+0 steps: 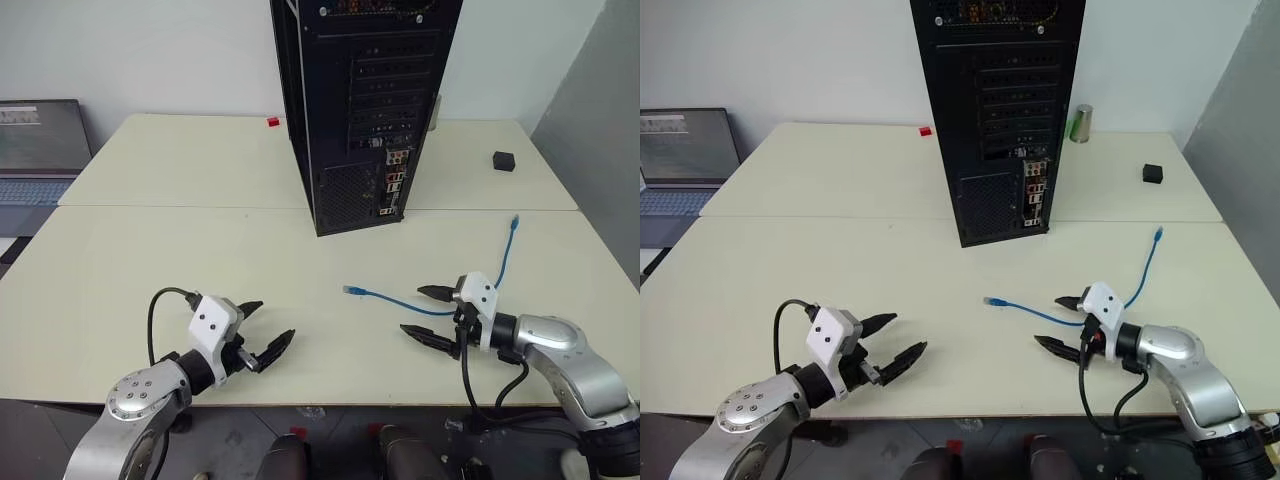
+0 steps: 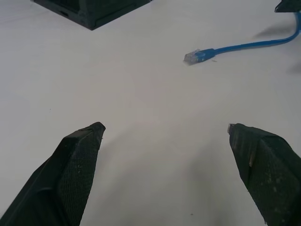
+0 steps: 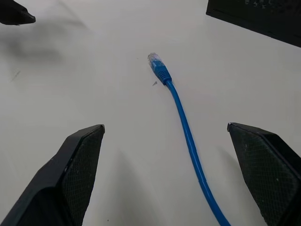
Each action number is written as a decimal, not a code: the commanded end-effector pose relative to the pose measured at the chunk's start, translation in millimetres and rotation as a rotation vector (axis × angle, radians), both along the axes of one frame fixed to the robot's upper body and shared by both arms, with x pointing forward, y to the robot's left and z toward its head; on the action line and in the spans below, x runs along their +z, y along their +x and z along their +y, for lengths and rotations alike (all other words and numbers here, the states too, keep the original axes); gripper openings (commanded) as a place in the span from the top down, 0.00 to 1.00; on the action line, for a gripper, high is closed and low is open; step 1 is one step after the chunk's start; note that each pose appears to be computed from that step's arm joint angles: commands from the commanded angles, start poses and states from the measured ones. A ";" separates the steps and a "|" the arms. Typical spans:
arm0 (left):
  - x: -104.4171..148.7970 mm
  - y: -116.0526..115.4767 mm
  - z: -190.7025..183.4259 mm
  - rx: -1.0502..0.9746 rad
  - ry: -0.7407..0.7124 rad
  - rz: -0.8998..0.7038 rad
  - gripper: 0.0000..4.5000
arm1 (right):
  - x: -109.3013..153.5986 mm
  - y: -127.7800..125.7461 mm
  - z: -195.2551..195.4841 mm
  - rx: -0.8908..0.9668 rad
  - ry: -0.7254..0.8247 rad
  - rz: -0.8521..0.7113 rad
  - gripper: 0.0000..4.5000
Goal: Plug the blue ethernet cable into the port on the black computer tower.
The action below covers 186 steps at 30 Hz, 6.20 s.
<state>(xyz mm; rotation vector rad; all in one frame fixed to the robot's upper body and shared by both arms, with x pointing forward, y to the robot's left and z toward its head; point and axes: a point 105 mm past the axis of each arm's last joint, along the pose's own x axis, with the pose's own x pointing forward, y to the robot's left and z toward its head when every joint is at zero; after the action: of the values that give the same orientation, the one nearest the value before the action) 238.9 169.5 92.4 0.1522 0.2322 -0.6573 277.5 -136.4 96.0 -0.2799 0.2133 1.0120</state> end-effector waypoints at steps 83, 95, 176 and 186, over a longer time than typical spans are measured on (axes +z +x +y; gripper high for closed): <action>10.1 38.1 -67.5 -0.573 0.096 -0.095 0.26 | 18.0 5.1 77.6 0.346 -0.166 -0.140 1.00; 7.2 40.2 -70.7 -0.592 0.093 -0.096 0.85 | 19.8 3.6 81.3 0.360 -0.159 -0.137 1.00; 30.6 15.0 -49.6 -0.551 0.590 -1.134 0.94 | 41.2 1.5 105.3 0.382 0.222 0.320 0.54; 28.8 12.3 -50.0 -0.558 0.593 -1.130 0.94 | 45.5 4.9 103.9 0.380 0.240 0.314 0.54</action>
<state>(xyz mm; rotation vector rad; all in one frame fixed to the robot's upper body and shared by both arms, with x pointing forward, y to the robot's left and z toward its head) 256.0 123.5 112.3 1.1429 -0.6917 -0.9433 279.6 -31.8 129.4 0.0696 0.3863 1.4377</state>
